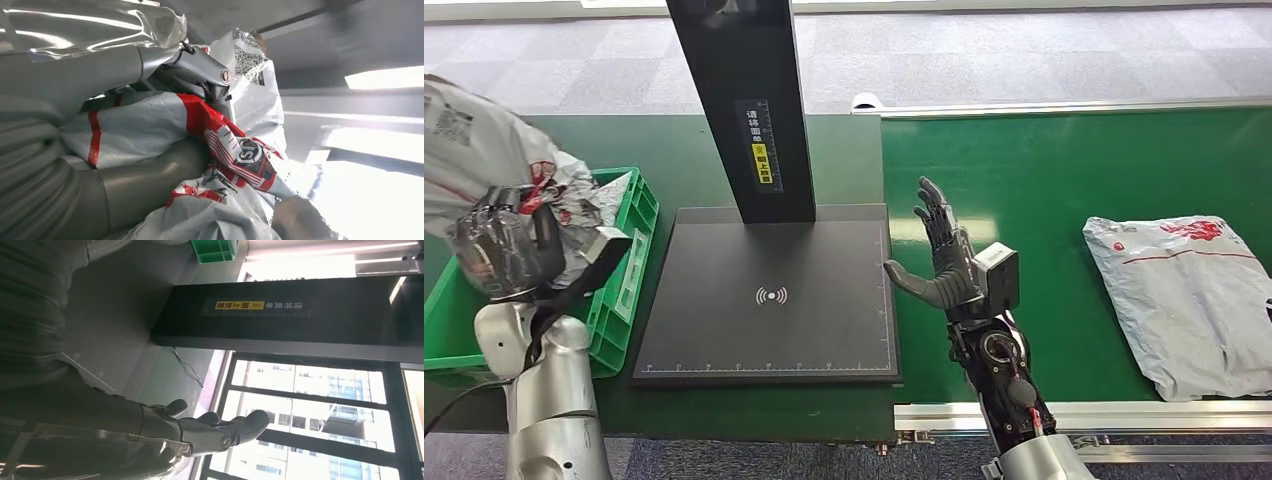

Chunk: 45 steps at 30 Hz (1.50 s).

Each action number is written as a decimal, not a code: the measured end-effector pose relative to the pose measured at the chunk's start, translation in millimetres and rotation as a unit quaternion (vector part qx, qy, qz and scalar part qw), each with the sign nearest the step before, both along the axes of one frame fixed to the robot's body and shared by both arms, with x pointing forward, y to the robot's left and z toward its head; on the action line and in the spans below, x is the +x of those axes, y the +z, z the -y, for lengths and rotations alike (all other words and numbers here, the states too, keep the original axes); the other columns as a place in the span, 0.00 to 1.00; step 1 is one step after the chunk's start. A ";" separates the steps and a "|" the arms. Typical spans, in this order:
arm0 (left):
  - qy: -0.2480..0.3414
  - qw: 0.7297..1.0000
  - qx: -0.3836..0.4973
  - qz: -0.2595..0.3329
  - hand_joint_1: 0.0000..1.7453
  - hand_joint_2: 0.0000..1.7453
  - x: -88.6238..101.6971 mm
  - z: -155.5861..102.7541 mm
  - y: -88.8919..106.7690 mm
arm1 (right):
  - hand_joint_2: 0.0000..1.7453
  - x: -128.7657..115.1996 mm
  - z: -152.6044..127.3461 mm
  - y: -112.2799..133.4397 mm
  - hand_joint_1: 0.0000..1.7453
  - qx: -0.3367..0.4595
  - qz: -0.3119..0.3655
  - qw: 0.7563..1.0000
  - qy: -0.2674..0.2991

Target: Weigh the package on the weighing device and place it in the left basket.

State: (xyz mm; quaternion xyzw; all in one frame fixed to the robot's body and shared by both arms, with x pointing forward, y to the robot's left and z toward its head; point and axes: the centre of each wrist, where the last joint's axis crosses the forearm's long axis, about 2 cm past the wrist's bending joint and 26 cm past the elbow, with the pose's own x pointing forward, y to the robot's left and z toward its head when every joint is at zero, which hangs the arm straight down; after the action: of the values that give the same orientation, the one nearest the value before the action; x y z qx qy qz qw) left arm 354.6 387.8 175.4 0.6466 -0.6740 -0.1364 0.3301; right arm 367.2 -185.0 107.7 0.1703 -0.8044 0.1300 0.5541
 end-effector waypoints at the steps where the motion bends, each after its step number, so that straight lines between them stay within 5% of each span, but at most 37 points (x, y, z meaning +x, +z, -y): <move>1: 0.027 0.999 -0.015 -0.012 1.00 1.00 -4.0 -13.8 -5.9 | 1.00 -0.1 -0.6 0.2 0.00 0.000 0.001 1.000 0.001; 9: 0.136 0.982 -0.095 -0.093 1.00 1.00 -32.9 -68.5 -50.7 | 1.00 0.0 -7.2 5.0 0.00 0.000 0.002 1.000 0.008; 19: 0.056 0.994 -0.049 -0.084 1.00 1.00 -34.9 -52.6 -61.2 | 1.00 -0.2 -10.0 6.1 0.00 0.000 0.003 1.000 0.011; 21: 0.035 0.996 -0.028 -0.074 0.91 1.00 -32.4 -45.5 -56.7 | 1.00 -0.1 -10.4 6.4 0.00 0.000 0.004 1.000 0.012; 25: 0.022 0.998 -0.020 -0.061 0.00 1.00 -28.0 -34.1 -49.8 | 1.00 0.3 -10.9 7.1 0.00 -0.001 0.005 1.000 0.014; 37: 0.110 0.968 -0.164 -0.156 0.00 1.00 -13.9 -20.6 -69.5 | 1.00 0.9 -12.9 10.3 0.00 -0.006 0.015 1.000 0.019; 42: 0.085 0.972 -0.153 -0.159 0.00 1.00 -13.4 -24.6 -73.5 | 1.00 1.0 -12.9 10.8 0.00 -0.007 0.016 1.000 0.020; 45: 0.030 0.983 -0.140 -0.112 0.00 1.00 -15.4 -25.1 -70.7 | 1.00 0.8 -12.8 10.6 0.00 -0.007 0.015 1.000 0.018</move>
State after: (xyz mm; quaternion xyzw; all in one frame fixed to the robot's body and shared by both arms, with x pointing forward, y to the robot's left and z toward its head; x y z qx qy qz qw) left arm 339.3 412.9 104.7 0.5948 -0.6252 -0.1027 0.4947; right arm 368.0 -172.2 118.2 0.1786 -0.8088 0.1480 0.5405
